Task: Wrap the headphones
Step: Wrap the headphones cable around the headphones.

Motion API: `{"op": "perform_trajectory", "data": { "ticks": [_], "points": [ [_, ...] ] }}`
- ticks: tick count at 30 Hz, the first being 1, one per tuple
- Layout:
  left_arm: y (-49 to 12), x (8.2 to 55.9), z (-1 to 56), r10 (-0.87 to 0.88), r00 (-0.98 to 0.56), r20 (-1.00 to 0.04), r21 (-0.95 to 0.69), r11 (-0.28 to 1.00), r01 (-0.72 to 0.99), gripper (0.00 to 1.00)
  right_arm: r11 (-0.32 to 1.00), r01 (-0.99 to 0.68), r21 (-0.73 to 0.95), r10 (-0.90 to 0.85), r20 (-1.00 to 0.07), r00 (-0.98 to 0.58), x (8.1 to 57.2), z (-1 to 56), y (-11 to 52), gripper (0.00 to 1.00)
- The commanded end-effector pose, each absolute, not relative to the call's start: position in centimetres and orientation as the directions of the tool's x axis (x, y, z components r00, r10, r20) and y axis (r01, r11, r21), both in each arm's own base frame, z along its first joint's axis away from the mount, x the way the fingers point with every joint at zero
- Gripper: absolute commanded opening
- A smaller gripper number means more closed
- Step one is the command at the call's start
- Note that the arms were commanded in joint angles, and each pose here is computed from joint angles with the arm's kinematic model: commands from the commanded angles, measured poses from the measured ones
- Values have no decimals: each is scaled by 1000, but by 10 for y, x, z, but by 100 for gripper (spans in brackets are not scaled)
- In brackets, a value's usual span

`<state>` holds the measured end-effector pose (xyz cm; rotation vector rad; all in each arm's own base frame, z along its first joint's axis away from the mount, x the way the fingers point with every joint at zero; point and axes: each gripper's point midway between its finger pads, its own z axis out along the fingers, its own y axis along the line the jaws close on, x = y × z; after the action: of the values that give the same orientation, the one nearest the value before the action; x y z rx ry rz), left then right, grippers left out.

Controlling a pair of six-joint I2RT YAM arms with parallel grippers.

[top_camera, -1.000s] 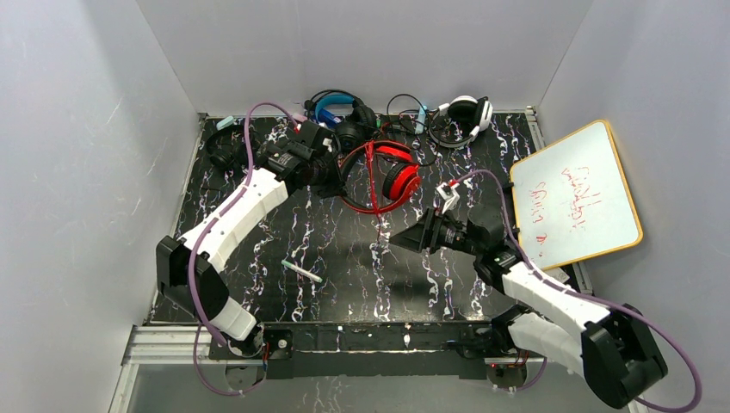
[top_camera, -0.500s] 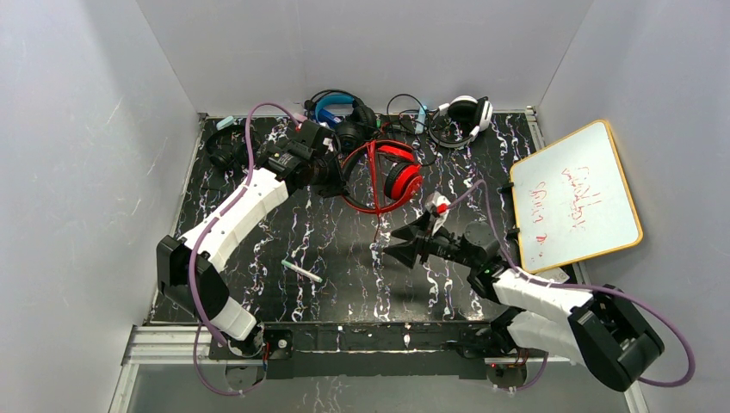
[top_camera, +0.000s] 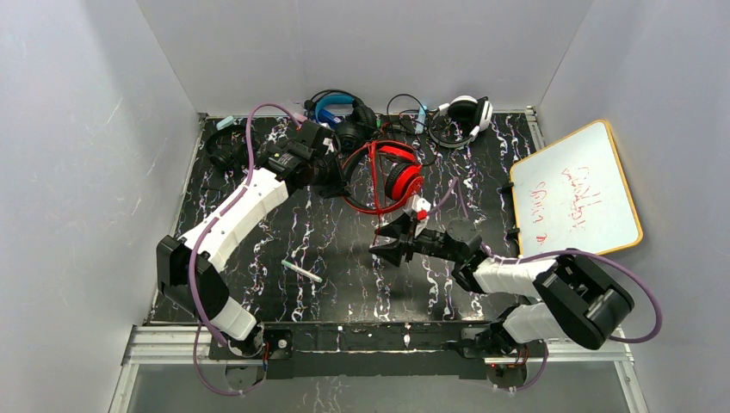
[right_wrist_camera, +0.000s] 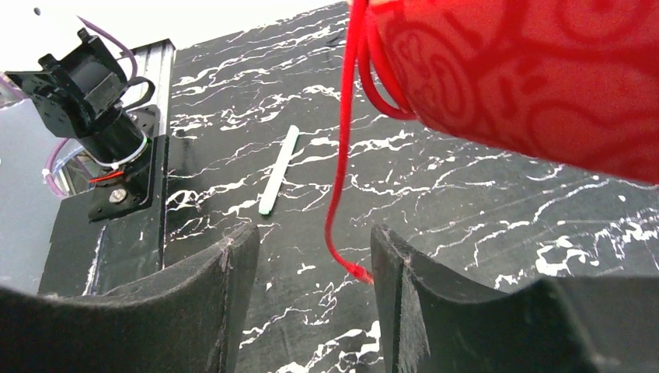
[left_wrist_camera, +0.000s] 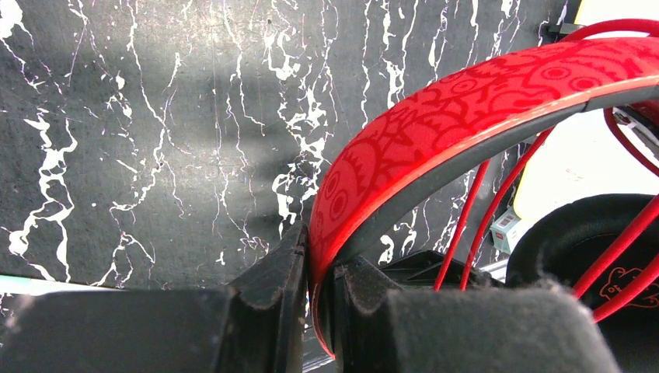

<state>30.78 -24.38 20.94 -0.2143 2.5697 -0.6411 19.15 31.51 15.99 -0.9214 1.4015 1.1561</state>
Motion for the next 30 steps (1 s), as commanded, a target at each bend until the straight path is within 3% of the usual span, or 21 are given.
{"op": "perform_trajectory", "data": {
  "ticks": [1, 7, 12, 30],
  "points": [
    [-252, 306, 231, -270, -864, -424, -530, 848, -5, 0, 165, -985, 43, 144, -989, -19, 193, 196, 331, 61],
    [-254, 304, 235, -274, -866, -419, -543, 840, -3, 0, 175, -983, 58, 145, -989, -33, 201, 193, 338, 32],
    [-253, 303, 241, -275, -862, -425, -546, 838, 2, 0, 175, -981, 80, 152, -987, -53, 193, 181, 330, 1],
    [-271, 281, 240, -223, -906, -359, -640, 766, 66, 0, 336, -895, 292, 165, -954, -249, 185, 139, 292, 1]
  ]
}}
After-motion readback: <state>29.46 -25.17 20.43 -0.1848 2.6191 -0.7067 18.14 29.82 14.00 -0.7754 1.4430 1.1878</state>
